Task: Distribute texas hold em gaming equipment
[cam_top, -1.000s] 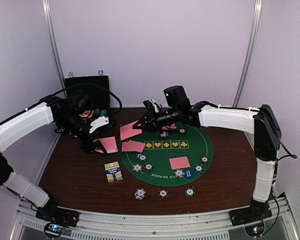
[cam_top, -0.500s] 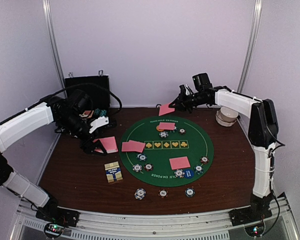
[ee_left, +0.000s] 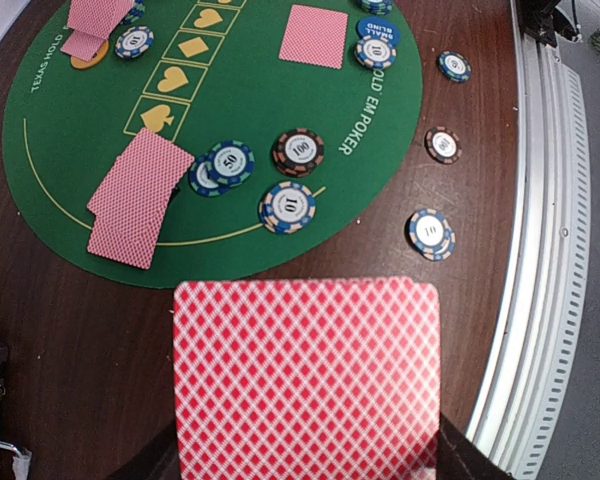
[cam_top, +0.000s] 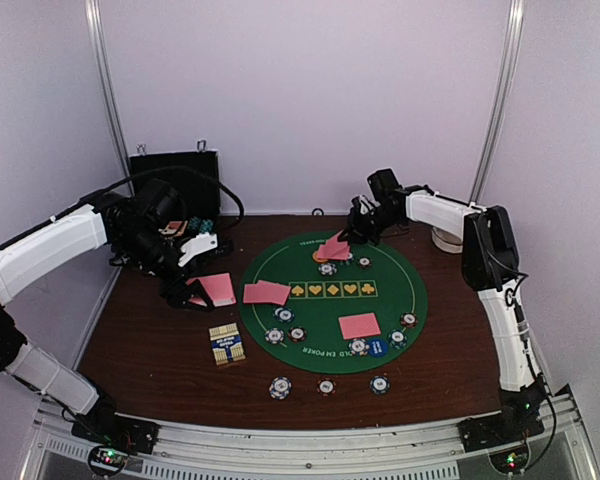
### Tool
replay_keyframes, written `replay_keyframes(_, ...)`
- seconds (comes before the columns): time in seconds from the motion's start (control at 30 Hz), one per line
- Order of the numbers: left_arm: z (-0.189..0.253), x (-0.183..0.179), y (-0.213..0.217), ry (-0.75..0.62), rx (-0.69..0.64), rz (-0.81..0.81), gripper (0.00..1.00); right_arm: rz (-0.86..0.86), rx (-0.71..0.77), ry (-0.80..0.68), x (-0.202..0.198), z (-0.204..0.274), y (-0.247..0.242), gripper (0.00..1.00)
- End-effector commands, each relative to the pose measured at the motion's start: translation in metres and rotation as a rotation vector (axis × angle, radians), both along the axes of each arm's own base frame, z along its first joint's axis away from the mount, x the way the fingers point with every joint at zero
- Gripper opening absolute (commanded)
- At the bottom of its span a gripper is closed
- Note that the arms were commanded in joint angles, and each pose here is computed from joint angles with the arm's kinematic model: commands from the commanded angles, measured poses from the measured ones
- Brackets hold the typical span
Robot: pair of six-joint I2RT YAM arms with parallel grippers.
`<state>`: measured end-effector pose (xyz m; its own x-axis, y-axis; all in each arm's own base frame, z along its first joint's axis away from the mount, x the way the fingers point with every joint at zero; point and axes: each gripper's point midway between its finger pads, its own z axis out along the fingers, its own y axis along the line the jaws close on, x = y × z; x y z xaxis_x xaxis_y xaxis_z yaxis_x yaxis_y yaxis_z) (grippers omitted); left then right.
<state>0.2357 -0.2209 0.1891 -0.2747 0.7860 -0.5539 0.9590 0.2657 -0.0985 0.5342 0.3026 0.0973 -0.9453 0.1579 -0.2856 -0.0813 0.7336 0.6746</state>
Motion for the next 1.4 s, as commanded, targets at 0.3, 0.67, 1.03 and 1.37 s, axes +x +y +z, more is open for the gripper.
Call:
replay_keyframes(0.3,0.018,0.003,-0.002,-0.048,-0.04,-0.007,0.0,-0.025,-0.13,-0.037,0.013,-0.003,-0.021,0.24)
replay_keyframes(0.67,0.018,0.002,-0.002,-0.049,-0.04,-0.007,0.0,-0.065,-0.233,-0.165,0.004,0.063,-0.044,0.33)
replay_keyframes(1.03,0.019,0.006,-0.005,-0.041,-0.046,-0.004,0.0,0.144,0.151,-0.211,-0.13,0.136,0.08,0.72)
replay_keyframes(1.37,0.028,0.012,-0.013,-0.03,-0.084,0.013,0.0,0.31,0.395,-0.125,-0.236,0.151,0.17,0.77)
